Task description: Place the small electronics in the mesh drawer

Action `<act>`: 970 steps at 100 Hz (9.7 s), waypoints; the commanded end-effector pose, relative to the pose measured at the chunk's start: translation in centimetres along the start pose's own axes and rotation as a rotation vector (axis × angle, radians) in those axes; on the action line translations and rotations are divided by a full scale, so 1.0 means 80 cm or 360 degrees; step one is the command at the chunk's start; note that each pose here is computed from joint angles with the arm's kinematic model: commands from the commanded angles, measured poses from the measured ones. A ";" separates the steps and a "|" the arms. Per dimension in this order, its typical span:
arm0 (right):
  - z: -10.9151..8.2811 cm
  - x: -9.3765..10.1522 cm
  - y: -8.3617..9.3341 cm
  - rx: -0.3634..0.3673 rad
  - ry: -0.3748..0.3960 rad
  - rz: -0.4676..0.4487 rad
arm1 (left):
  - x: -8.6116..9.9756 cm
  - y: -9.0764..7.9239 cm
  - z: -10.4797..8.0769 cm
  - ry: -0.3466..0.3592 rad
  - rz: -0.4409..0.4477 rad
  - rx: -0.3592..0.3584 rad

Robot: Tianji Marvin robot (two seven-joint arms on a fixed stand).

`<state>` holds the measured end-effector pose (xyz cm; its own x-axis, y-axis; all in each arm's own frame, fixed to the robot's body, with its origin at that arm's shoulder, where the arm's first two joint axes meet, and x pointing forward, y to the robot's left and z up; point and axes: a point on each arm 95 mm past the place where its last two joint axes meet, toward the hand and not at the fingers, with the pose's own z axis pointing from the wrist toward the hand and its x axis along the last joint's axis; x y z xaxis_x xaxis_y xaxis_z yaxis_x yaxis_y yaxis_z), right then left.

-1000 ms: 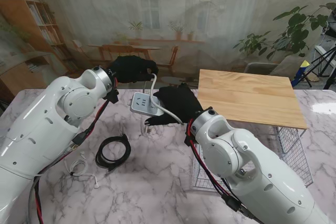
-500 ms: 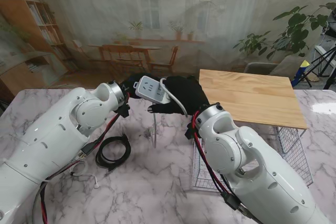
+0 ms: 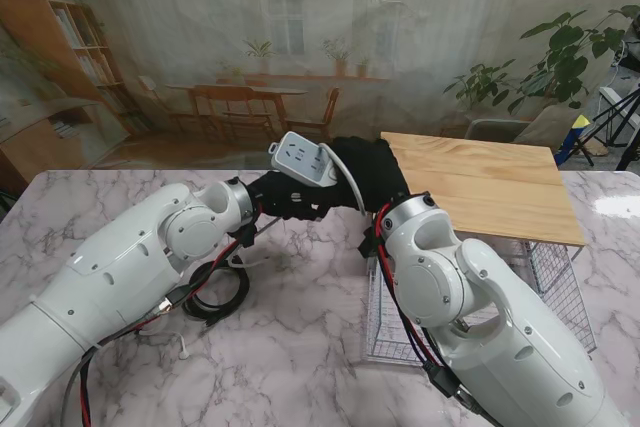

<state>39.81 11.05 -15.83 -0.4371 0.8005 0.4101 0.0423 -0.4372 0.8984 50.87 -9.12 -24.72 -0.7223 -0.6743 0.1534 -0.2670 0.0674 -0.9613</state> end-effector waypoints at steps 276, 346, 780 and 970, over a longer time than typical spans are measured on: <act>0.017 -0.015 0.020 -0.0079 -0.0113 -0.0115 | 0.011 0.000 -0.081 0.0065 -0.0043 0.0150; 0.056 -0.050 0.003 -0.0004 -0.0289 -0.0254 | 0.096 -0.004 -0.110 0.0570 0.0023 0.0171; 0.030 -0.037 -0.049 0.0155 -0.0079 -0.0245 | -0.025 0.080 -0.089 0.0154 -0.0367 -0.0307; 0.024 -0.024 -0.092 0.0371 0.0069 -0.0253 | 0.044 -0.165 -0.140 0.0152 0.0299 0.0465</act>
<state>42.71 13.19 -22.08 -0.4802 0.8388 0.2565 0.1453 -0.2123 0.9663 44.20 -3.90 -9.72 -0.8071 -0.5900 -0.0196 0.0522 -0.0383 -0.9979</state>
